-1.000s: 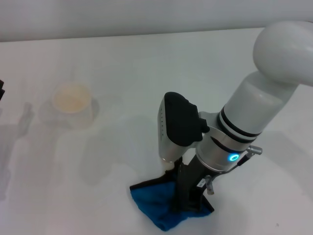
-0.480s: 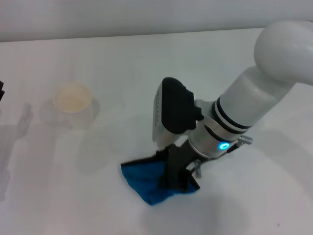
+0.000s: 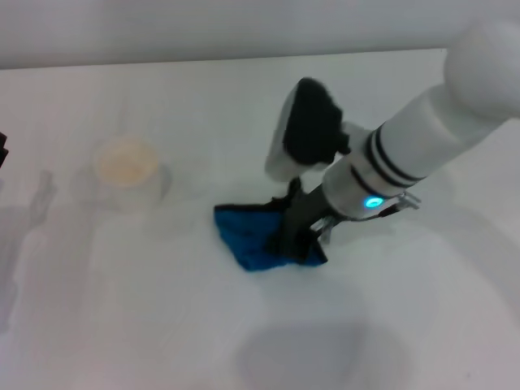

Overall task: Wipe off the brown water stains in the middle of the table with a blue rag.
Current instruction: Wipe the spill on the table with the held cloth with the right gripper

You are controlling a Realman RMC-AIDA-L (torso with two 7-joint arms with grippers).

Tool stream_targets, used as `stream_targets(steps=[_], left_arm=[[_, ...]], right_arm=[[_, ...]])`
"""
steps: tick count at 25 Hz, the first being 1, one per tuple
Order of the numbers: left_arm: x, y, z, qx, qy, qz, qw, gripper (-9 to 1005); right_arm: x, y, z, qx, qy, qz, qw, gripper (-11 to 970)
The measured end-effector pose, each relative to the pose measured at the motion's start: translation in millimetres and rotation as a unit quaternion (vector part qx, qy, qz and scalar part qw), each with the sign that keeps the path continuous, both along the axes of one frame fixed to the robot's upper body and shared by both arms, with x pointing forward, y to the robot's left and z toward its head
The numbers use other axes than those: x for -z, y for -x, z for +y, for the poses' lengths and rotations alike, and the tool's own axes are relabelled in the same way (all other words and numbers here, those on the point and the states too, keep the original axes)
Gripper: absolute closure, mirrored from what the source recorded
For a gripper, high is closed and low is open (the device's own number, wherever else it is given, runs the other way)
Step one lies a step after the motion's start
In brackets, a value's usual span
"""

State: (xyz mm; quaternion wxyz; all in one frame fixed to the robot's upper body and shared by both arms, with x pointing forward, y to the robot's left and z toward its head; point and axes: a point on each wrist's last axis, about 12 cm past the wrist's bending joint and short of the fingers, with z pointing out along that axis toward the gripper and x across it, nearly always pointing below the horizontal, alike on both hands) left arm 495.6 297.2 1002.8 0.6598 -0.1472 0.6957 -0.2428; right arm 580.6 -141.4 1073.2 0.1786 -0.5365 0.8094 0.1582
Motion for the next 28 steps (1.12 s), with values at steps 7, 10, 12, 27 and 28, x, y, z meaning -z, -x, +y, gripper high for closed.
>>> stream_targets(steps=[7,10,12,27,28], left_arm=[[-0.6,-1.0,-0.5,0.001,0.0,-0.001,1.0,103],[-0.5,-1.0,-0.5,0.001,0.0,-0.001,1.0,104],[-0.5,-1.0,-0.5,0.001,0.0,-0.001,1.0,104],[-2.1,-3.5,0.0,-0.001,0.001,-0.004,1.0,104],[-2.7,-4.7,-0.6,0.0,0.001,-0.005,1.0,104]], right_arm=[[-5.8,-16.8,-31.5,0.043,0.026,-0.017,0.999,904],[-10.0,-18.7,-40.5,0.053,0.026,-0.01,0.998,904],[-13.0,-18.8,-45.0,0.054,0.03,-0.008,0.998,904],[-27.3,23.5,-33.2,-0.063,0.074,0.106,0.99,903],[-27.0,27.5,-30.6,-0.075,0.078,0.117,0.987,903]])
